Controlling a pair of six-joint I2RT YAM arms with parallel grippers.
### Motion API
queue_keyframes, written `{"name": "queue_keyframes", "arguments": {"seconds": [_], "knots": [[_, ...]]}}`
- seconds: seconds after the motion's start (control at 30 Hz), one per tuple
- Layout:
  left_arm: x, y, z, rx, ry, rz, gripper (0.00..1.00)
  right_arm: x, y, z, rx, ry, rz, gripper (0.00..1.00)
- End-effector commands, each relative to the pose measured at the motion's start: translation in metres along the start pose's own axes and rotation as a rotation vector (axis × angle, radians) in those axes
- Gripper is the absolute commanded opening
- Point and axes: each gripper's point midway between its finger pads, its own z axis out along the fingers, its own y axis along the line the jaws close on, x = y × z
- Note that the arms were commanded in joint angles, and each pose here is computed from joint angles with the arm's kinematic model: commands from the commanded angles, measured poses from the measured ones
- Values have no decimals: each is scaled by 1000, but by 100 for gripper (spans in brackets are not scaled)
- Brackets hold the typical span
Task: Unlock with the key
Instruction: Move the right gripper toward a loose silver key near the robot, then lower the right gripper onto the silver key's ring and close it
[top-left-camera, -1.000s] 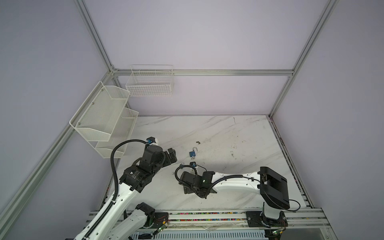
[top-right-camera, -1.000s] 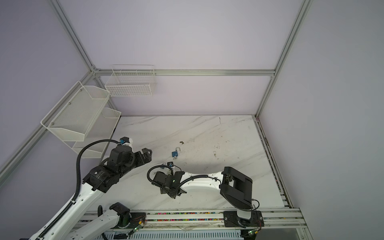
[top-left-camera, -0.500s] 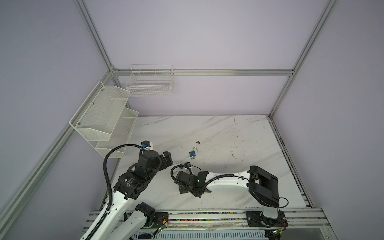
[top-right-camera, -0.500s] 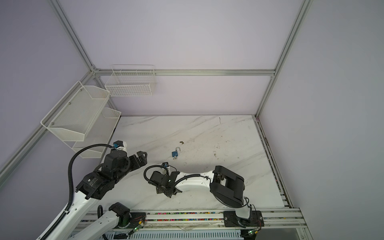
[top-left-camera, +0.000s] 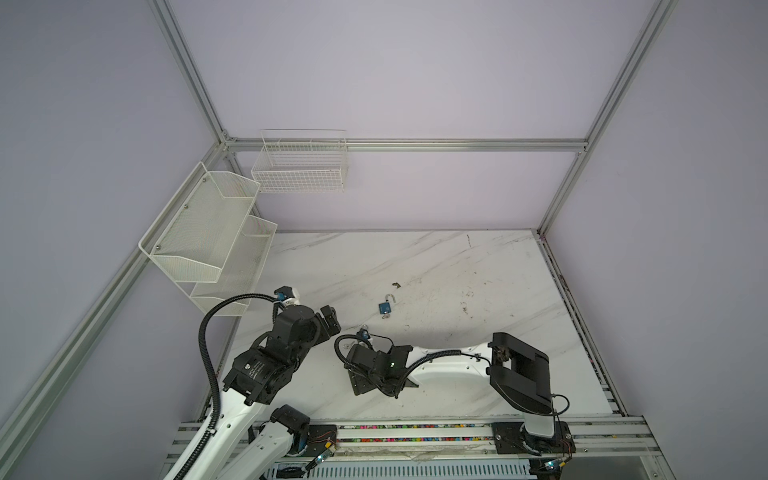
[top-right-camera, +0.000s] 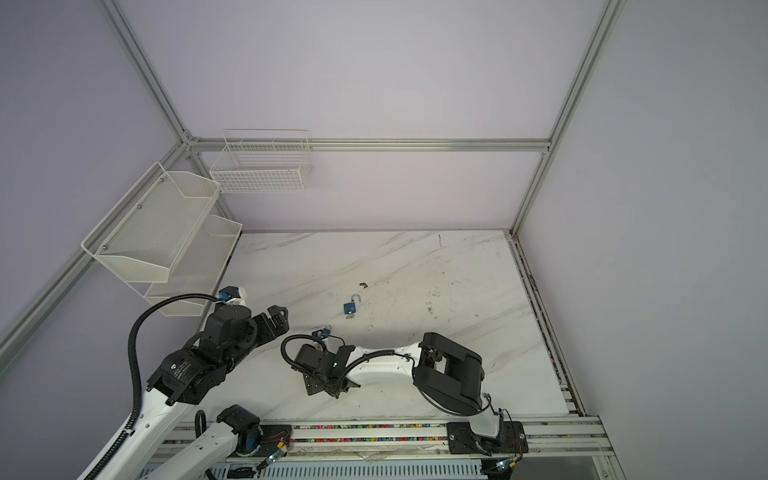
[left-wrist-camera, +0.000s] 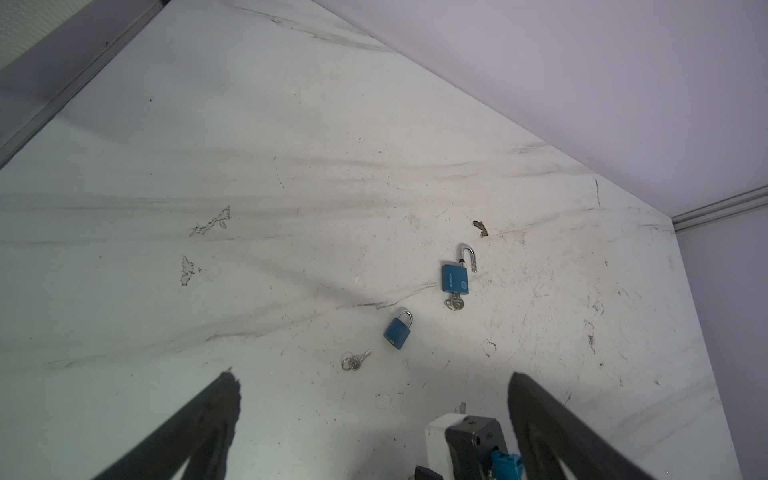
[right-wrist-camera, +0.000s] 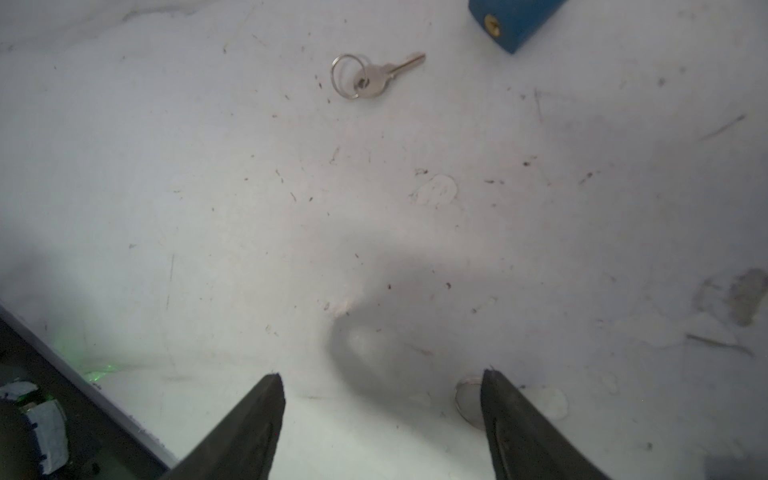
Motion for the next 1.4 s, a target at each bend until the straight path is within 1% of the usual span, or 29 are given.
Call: {"name": "queue_keyframes", "arguments": {"seconds": [0.0,0.17,0.27,0.37,0.57,0.63,0.73,0.8,0.83,0.97,1.07,1.13,1.27,1.33,1.37], "knots": [[2,14,1,-48,-28,-25,100,-2,5,4,3,-7,-28,78],[2,13,0,-40,-25,-26,100,3,11,5,-14,9,-61,76],[2,14,1,-48,-22,-27,100,15,15,3,-19,33,-100,76],[2,14,1,-48,-23,-33,100,27,11,0,-23,67,-112,75],[2,12,2,-45,-15,-42,100,33,5,-29,-57,56,-110,75],[3,11,2,-43,-12,-46,100,34,-1,-36,-44,55,-102,75],[0,11,2,-42,-23,-55,100,28,5,-44,-71,40,-83,72],[-3,10,1,-40,-32,-56,100,30,14,-46,-104,56,-43,67],[-4,9,0,-39,-36,-59,100,31,13,-46,-96,57,-13,66],[-8,7,-2,-32,-47,-38,100,33,-6,-46,5,52,147,63],[-10,5,-4,-25,-48,-15,100,40,-15,-40,62,75,248,61],[-12,5,-5,-24,-54,-3,100,43,-18,-36,93,79,279,59],[-14,1,-7,-5,-54,27,100,42,-21,-29,133,71,338,58],[-15,1,-7,-7,-49,32,100,46,-26,-26,166,73,406,59],[-16,1,-8,-6,-51,31,100,45,-26,-24,164,68,408,59]]}}
